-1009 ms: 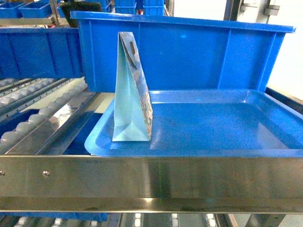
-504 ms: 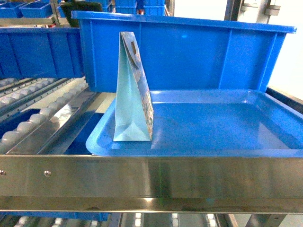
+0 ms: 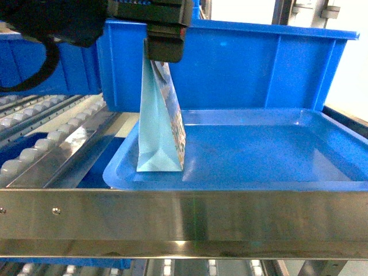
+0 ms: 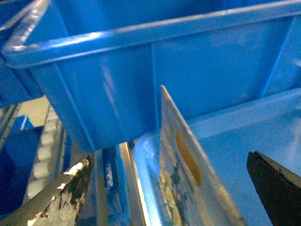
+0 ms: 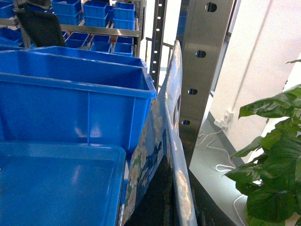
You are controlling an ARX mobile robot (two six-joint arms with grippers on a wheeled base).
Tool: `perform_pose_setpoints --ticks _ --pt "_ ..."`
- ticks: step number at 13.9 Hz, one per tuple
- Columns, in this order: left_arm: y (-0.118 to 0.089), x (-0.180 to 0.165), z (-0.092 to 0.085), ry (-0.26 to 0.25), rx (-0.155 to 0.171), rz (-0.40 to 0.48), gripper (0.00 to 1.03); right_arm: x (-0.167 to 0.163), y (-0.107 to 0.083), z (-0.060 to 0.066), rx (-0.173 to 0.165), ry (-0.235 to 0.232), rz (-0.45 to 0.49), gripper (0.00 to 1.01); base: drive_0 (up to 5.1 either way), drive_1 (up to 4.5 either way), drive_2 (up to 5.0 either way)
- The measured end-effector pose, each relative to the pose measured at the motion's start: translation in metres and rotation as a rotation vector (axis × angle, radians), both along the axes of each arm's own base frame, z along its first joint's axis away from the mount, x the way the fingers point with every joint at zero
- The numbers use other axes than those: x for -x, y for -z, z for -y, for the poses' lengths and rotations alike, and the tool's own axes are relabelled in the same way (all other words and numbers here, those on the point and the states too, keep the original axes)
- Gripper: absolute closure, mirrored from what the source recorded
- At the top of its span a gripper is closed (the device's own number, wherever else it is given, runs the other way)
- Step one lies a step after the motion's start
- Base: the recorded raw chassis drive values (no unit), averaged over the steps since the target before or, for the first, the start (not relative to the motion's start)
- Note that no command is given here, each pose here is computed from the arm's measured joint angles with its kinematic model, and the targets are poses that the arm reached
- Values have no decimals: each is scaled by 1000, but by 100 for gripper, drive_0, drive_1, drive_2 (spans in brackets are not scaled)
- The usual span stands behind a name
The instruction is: Move flower gift bag to table near conveyor
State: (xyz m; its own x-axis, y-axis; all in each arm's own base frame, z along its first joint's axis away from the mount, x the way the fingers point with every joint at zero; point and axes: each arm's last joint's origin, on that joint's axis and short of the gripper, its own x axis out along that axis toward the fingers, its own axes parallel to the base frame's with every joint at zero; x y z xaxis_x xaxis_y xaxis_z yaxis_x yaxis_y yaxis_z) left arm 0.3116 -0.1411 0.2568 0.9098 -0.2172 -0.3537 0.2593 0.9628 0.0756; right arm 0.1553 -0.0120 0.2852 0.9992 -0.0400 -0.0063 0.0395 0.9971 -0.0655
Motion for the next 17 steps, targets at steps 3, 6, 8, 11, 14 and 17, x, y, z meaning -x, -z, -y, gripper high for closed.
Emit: perform_pose_setpoints --ticks 3,6,8,11,14,17 --pt "9 0 15 8 -3 -59 5 0 0 0 0 0 0 99 0 0 0" --pt "19 -6 12 -59 3 -81 5 0 0 0 0 0 0 99 0 0 0" --pt "21 -7 11 -76 0 -88 5 0 0 0 0 0 0 99 0 0 0" --pt "30 -2 17 -57 11 -162 5 0 0 0 3 0 0 99 0 0 0" --pt "34 -3 17 -81 13 -162 29 0 0 0 3 0 0 99 0 0 0" --pt "38 -2 17 -89 16 -133 73 0 0 0 3 0 0 99 0 0 0"
